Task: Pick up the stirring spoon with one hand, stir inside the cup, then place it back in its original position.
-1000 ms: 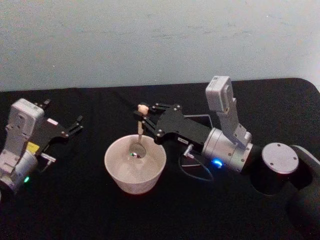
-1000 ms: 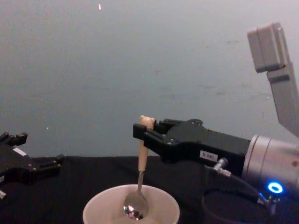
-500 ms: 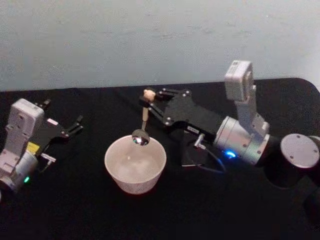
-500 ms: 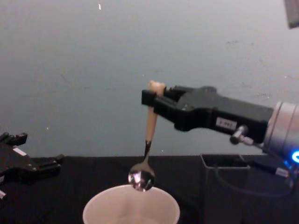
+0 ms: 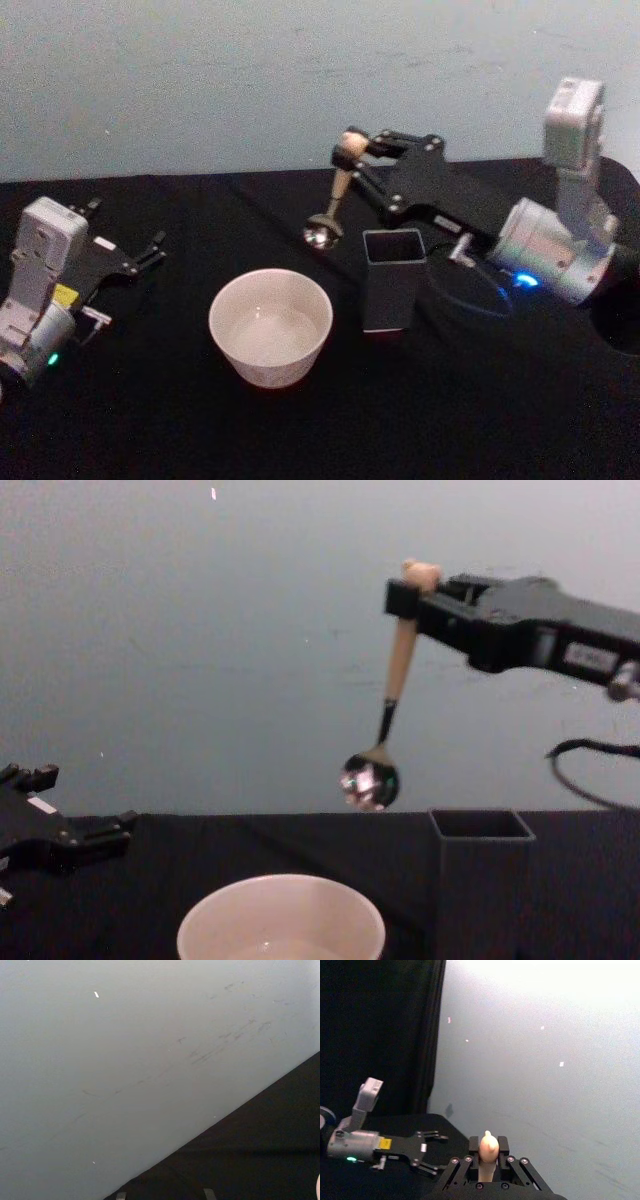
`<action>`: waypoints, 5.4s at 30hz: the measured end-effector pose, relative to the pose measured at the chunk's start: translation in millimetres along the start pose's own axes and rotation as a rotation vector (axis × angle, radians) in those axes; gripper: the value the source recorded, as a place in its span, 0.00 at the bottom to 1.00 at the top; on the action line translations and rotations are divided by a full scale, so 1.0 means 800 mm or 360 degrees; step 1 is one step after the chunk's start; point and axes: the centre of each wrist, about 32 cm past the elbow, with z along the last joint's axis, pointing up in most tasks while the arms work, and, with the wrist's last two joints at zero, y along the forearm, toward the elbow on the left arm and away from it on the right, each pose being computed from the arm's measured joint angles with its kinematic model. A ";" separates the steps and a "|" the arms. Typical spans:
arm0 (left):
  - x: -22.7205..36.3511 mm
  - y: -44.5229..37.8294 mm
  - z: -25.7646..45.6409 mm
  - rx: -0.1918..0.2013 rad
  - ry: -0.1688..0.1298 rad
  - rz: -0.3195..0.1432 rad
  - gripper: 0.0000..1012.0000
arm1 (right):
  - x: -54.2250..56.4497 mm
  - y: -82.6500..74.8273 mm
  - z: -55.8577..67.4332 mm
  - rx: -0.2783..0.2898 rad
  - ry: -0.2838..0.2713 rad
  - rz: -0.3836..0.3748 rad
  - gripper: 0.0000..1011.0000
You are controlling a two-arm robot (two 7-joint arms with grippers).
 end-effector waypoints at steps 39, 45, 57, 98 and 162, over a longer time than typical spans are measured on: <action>0.0000 0.000 0.0000 0.0000 0.0000 0.0000 0.99 | 0.024 -0.069 -0.020 -0.0211 0.0009 -0.0135 0.21; 0.0000 0.000 0.0000 0.0000 0.0000 0.0000 0.99 | 0.020 -0.065 -0.030 -0.0283 0.0064 -0.0159 0.21; 0.0000 0.000 0.0000 0.0000 0.0000 0.0000 0.99 | 0.004 -0.060 -0.047 -0.0406 0.0182 -0.0271 0.21; 0.0000 0.000 0.0000 0.0000 0.0000 0.0000 0.99 | -0.014 -0.055 -0.060 -0.0483 0.0259 -0.0383 0.21; 0.0000 0.000 0.0000 0.0000 0.0000 0.0000 0.99 | 0.004 -0.053 -0.083 -0.0529 0.0079 -0.1019 0.99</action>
